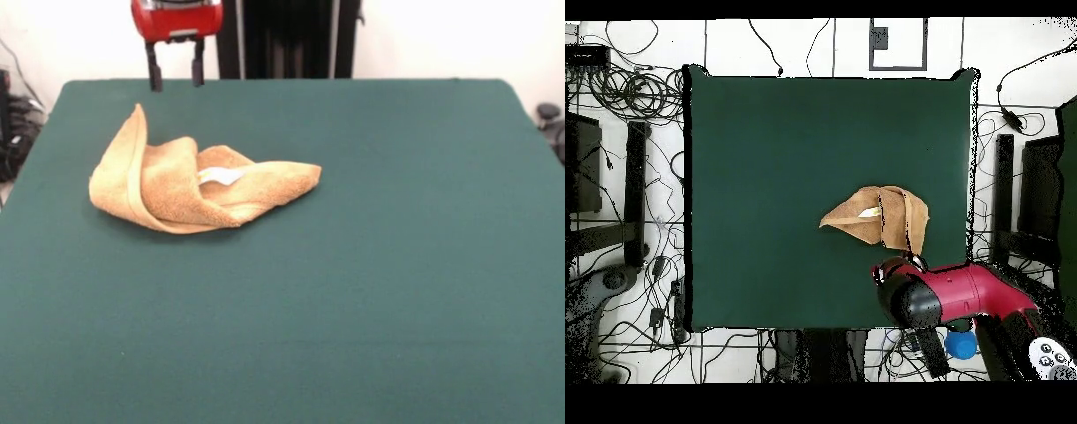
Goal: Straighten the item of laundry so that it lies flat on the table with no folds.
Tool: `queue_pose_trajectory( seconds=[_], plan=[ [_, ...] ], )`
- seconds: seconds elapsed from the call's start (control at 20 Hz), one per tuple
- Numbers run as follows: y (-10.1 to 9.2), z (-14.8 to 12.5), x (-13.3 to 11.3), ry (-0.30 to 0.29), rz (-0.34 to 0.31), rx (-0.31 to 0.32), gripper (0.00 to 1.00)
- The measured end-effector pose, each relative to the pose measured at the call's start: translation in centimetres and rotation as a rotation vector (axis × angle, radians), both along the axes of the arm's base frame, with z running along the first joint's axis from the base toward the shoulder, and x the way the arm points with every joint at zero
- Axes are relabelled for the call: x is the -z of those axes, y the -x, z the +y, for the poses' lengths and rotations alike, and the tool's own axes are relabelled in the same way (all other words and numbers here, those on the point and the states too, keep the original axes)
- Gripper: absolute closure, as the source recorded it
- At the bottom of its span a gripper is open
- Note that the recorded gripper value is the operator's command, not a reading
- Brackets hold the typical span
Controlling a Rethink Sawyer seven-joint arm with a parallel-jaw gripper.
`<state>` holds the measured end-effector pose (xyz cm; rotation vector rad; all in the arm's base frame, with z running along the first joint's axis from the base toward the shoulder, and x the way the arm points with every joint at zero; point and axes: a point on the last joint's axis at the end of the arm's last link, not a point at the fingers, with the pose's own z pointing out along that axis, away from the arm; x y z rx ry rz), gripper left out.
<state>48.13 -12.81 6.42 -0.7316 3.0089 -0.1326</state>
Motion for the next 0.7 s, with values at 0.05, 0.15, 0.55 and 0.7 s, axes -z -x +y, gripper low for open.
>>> queue_pose_trajectory(
  seconds=[0.05,0.15,0.55,0.7],
  plan=[
    [-0.6,0.1,0.0,-0.001,-0.019,-0.004,0.00],
    [-1.9,0.3,0.1,-0.001,-0.061,-0.015,0.00],
    [-7.0,3.2,-1.0,0.057,-0.301,-0.128,0.00],
    [-8.1,4.9,-1.6,0.063,-0.399,-0.182,0.00]
  ],
)
